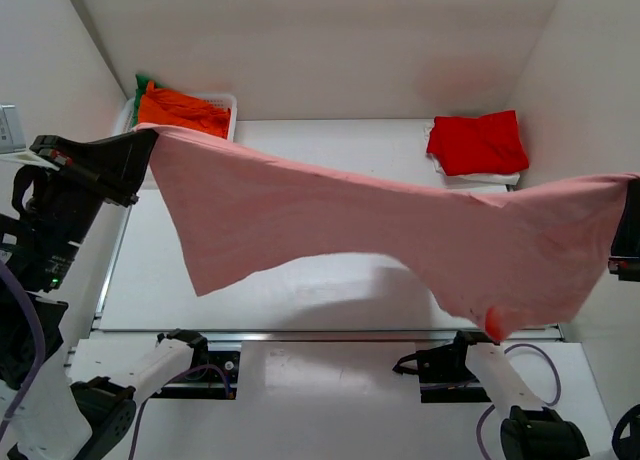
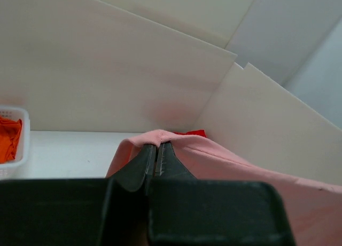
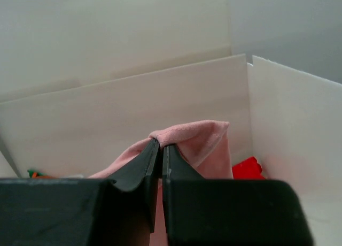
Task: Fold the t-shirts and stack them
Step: Flatten out the tshirt
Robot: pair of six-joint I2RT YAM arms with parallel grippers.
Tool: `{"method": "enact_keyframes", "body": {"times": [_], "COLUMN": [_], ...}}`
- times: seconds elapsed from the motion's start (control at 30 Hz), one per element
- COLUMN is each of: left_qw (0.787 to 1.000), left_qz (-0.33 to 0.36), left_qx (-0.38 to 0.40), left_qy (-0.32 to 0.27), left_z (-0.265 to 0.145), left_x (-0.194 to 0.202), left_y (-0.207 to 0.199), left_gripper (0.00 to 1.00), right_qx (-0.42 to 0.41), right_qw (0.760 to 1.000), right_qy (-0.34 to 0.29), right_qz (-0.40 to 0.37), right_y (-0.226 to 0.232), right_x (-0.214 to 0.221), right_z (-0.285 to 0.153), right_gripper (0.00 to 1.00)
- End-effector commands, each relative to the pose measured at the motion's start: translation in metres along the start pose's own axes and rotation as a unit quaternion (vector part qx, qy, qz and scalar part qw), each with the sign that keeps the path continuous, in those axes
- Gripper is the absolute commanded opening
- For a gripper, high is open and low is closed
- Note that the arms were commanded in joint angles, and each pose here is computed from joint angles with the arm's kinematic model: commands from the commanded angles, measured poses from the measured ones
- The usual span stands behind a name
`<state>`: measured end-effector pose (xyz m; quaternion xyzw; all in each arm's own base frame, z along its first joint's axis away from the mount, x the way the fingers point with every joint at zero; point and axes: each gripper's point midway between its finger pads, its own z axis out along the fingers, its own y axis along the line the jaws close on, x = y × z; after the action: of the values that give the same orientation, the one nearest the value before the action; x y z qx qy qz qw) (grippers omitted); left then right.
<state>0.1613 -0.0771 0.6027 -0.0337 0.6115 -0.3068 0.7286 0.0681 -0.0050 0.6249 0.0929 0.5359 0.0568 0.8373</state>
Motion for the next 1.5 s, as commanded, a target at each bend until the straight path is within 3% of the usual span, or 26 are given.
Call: {"method": "enact_keyframes", "body": {"times": [0.0, 0.13, 0.33, 0.47, 0.63, 0.73, 0.8, 0.83, 0.87, 0.9, 0.93, 0.97, 1.0, 1.07, 1.1, 1.13, 1.17, 1.27, 1.3, 1.33, 1.37, 1.4, 1.47], "left_qw": [1.000, 0.998, 0.991, 0.983, 0.963, 0.949, 0.932, 0.936, 0.921, 0.918, 0.923, 0.923, 0.927, 0.924, 0.929, 0.921, 0.926, 0.906, 0.907, 0.897, 0.884, 0.878, 0.850], "left_qz": [-0.007, -0.003, 0.023, 0.011, 0.009, 0.011, 0.030, 0.033, 0.038, 0.038, 0.035, 0.032, 0.026, 0.019, 0.021, 0.021, 0.024, 0.027, 0.029, 0.030, 0.030, 0.029, 0.024], "left_qx": [-0.016, -0.035, -0.100, -0.137, -0.181, -0.210, -0.250, -0.246, -0.274, -0.284, -0.284, -0.287, -0.284, -0.296, -0.293, -0.301, -0.294, -0.310, -0.307, -0.310, -0.322, -0.331, -0.350], "left_qy": [0.023, 0.044, 0.089, 0.122, 0.197, 0.236, 0.261, 0.251, 0.272, 0.273, 0.259, 0.253, 0.245, 0.241, 0.227, 0.248, 0.236, 0.287, 0.287, 0.314, 0.337, 0.344, 0.393], "left_z": [0.017, 0.036, 0.092, 0.129, 0.168, 0.196, 0.224, 0.244, 0.248, 0.263, 0.276, 0.280, 0.282, 0.257, 0.257, 0.228, 0.228, 0.155, 0.141, 0.115, 0.091, 0.076, 0.032], "left_x": [0.016, 0.042, 0.110, 0.179, 0.281, 0.337, 0.373, 0.364, 0.391, 0.392, 0.379, 0.375, 0.368, 0.355, 0.340, 0.353, 0.338, 0.365, 0.358, 0.373, 0.391, 0.391, 0.414], "left_y": [0.009, 0.026, 0.086, 0.143, 0.208, 0.248, 0.290, 0.289, 0.316, 0.326, 0.327, 0.332, 0.330, 0.330, 0.323, 0.323, 0.315, 0.309, 0.298, 0.297, 0.303, 0.305, 0.312], "left_gripper": [0.00, 0.00, 0.00, 0.00, 0.00, 0.00, 0.02, 0.17, 0.18, 0.18, 0.23, 0.38, 0.43, 0.46, 0.46, 0.50, 0.50, 0.52, 0.52, 0.52, 0.52, 0.53, 0.53], "right_qx": [-0.033, -0.057, -0.084, -0.095, -0.097, -0.112, -0.126, -0.112, -0.119, -0.108, -0.092, -0.089, -0.080, -0.034, -0.017, 0.009, 0.022, 0.092, 0.103, 0.116, 0.113, 0.113, 0.112], "right_qw": [0.999, 0.996, 0.984, 0.965, 0.924, 0.903, 0.892, 0.873, 0.893, 0.905, 0.906, 0.913, 0.928, 0.932, 0.926, 0.922, 0.911, 0.881, 0.849, 0.835, 0.840, 0.812, 0.791], "right_qy": [0.023, 0.062, 0.158, 0.242, 0.368, 0.414, 0.433, 0.474, 0.434, 0.411, 0.410, 0.395, 0.363, 0.358, 0.375, 0.386, 0.410, 0.464, 0.518, 0.538, 0.530, 0.572, 0.601], "right_qz": [0.000, 0.012, 0.020, 0.026, 0.034, 0.033, 0.026, 0.022, 0.000, -0.030, -0.042, -0.048, -0.039, -0.033, -0.034, -0.032, -0.036, -0.023, -0.009, 0.000, -0.002, -0.011, -0.029], "right_y": [0.015, 0.022, 0.016, 0.012, 0.009, 0.019, 0.022, 0.014, 0.019, 0.014, 0.007, -0.003, -0.012, -0.032, -0.041, -0.048, -0.056, -0.076, -0.081, -0.081, -0.074, -0.067, -0.058], "right_x": [0.016, 0.049, 0.147, 0.259, 0.420, 0.486, 0.537, 0.589, 0.567, 0.572, 0.595, 0.595, 0.579, 0.541, 0.553, 0.533, 0.548, 0.526, 0.558, 0.556, 0.537, 0.562, 0.566], "right_z": [0.042, 0.082, 0.171, 0.219, 0.250, 0.266, 0.303, 0.303, 0.338, 0.367, 0.376, 0.379, 0.390, 0.376, 0.367, 0.351, 0.338, 0.270, 0.226, 0.190, 0.174, 0.127, 0.056], "right_gripper": [0.00, 0.00, 0.00, 0.00, 0.00, 0.00, 0.01, 0.04, 0.25, 0.49, 0.63, 0.92, 0.99, 0.99, 0.99, 0.99, 0.99, 0.99, 0.98, 0.96, 0.88, 0.86, 0.70]}}
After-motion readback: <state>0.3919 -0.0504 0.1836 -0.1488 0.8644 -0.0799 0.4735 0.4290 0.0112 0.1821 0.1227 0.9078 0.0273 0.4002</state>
